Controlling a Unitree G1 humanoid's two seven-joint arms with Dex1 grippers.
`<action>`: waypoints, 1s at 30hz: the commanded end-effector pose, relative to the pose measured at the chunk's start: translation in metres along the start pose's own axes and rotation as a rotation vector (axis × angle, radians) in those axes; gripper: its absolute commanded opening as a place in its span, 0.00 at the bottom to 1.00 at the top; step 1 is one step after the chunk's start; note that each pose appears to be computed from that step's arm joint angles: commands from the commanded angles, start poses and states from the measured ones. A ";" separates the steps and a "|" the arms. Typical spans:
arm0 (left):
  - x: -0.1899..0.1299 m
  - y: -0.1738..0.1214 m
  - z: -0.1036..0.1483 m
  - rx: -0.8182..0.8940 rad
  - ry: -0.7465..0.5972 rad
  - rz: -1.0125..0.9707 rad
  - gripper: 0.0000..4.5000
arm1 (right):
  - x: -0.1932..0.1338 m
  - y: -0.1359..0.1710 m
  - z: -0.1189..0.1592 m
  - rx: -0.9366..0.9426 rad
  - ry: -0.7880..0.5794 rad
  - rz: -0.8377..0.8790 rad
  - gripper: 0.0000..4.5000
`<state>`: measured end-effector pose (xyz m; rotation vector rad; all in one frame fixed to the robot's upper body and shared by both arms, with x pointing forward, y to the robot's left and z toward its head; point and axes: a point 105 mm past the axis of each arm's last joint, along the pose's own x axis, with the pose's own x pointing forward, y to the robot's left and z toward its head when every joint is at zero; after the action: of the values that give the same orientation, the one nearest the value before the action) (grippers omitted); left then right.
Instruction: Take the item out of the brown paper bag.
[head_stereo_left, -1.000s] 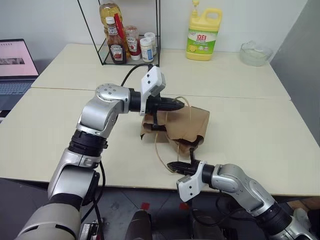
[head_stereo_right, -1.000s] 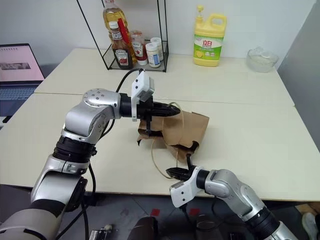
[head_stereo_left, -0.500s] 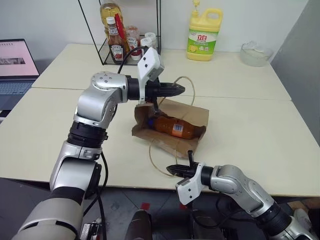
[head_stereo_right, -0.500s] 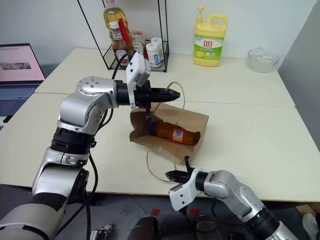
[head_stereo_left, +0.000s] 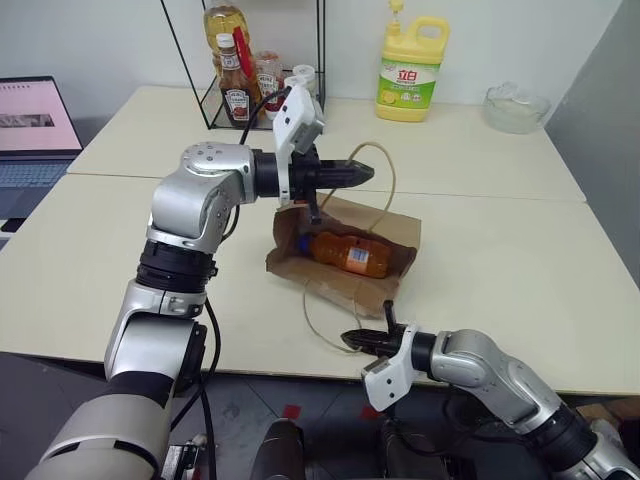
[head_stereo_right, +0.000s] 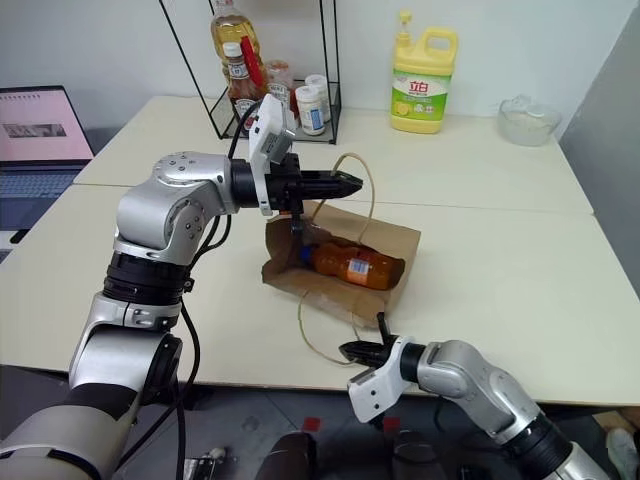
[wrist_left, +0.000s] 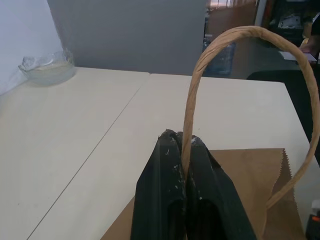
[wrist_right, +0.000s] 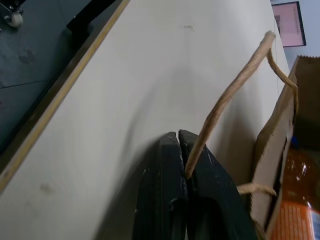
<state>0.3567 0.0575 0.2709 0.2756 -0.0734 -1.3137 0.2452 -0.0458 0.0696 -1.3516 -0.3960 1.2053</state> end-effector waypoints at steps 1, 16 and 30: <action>-0.003 -0.002 0.017 0.047 -0.041 -0.012 0.00 | -0.010 -0.011 -0.008 0.040 0.035 -0.049 0.04; 0.001 -0.011 0.008 0.044 -0.042 -0.046 0.00 | -0.059 -0.046 0.030 -0.006 -0.151 -0.264 0.52; 0.005 -0.008 0.009 0.023 -0.061 -0.042 0.00 | -0.041 -0.122 0.031 -0.004 -0.124 -0.423 0.52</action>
<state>0.3520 0.0507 0.2607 0.2496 -0.0686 -1.3571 0.2558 -0.0440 0.1938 -1.0978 -0.7195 0.9401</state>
